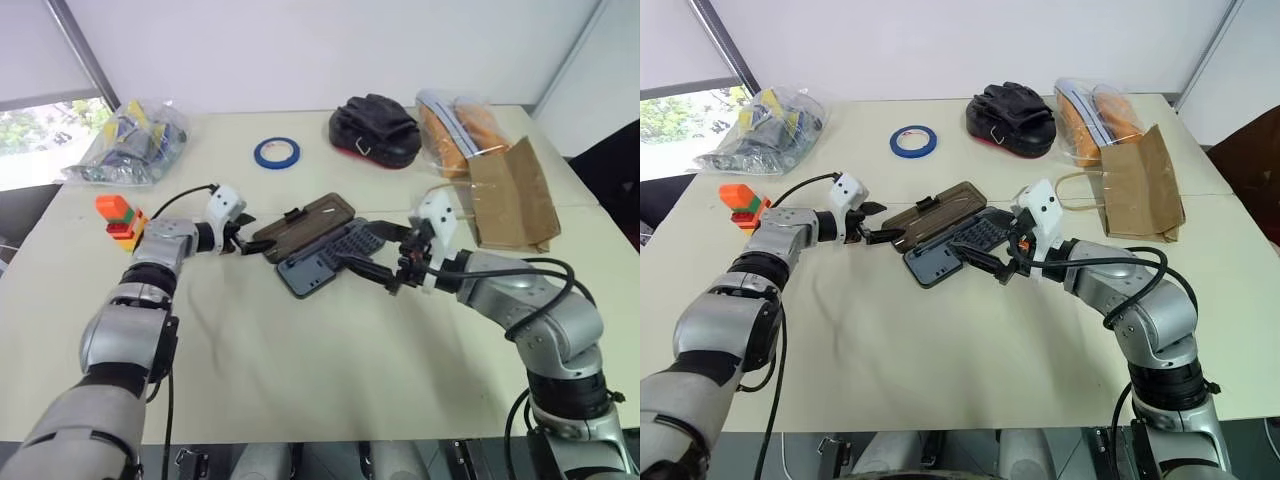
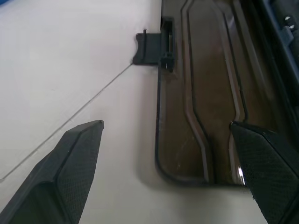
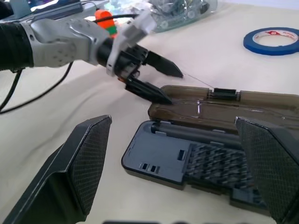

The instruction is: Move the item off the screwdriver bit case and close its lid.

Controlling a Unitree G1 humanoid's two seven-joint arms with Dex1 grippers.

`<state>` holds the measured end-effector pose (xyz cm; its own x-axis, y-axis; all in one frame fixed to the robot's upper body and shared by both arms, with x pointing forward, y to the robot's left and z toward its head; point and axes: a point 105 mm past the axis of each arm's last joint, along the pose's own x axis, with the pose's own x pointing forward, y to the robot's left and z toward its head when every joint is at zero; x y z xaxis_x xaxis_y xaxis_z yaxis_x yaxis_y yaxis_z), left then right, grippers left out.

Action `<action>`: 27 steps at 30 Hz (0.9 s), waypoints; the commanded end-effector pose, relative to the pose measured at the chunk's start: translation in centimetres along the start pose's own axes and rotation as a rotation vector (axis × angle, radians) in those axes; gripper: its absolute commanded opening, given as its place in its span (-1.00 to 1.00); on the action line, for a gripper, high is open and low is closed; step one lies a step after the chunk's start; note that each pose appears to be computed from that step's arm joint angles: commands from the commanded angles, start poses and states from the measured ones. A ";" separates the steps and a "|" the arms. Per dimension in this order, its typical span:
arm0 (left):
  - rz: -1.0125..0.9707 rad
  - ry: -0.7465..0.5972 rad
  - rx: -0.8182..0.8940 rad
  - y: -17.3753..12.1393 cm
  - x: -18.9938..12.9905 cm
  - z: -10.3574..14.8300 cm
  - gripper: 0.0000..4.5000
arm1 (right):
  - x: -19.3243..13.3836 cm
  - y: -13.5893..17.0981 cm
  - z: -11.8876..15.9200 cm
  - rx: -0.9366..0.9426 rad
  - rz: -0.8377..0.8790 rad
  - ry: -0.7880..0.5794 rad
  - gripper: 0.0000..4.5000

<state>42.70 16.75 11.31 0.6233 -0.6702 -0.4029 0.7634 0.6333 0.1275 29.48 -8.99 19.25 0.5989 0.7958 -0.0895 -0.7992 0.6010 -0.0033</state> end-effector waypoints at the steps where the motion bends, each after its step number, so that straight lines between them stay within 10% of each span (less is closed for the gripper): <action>1: 0.009 0.069 -0.002 0.1 0.0 -0.8 0.17 | -0.7 0.2 1.4 -0.028 -0.034 -0.058 1.00; 6: -0.010 0.113 -0.003 -0.3 0.3 -1.6 -0.98 | -1.4 -0.1 1.5 -0.031 -0.080 -0.068 1.00; 14: -0.049 0.145 0.075 -0.8 0.4 -2.0 -0.99 | -1.8 -0.4 1.4 -0.029 -0.106 -0.068 1.00; 20: -0.313 0.188 0.682 -3.2 -1.0 -1.1 -0.99 | -2.2 -0.4 0.7 -0.019 -0.089 -0.041 1.00; 27: -0.430 0.155 0.904 -4.4 -2.1 -0.6 -0.99 | -2.9 -1.3 -0.2 -0.010 -0.106 -0.007 1.00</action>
<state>39.01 15.56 11.93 0.3608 -0.7066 -0.6088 0.8128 -0.0818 0.5768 28.79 -11.60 18.31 0.6712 0.7316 -0.1197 -0.7366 0.6763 0.0030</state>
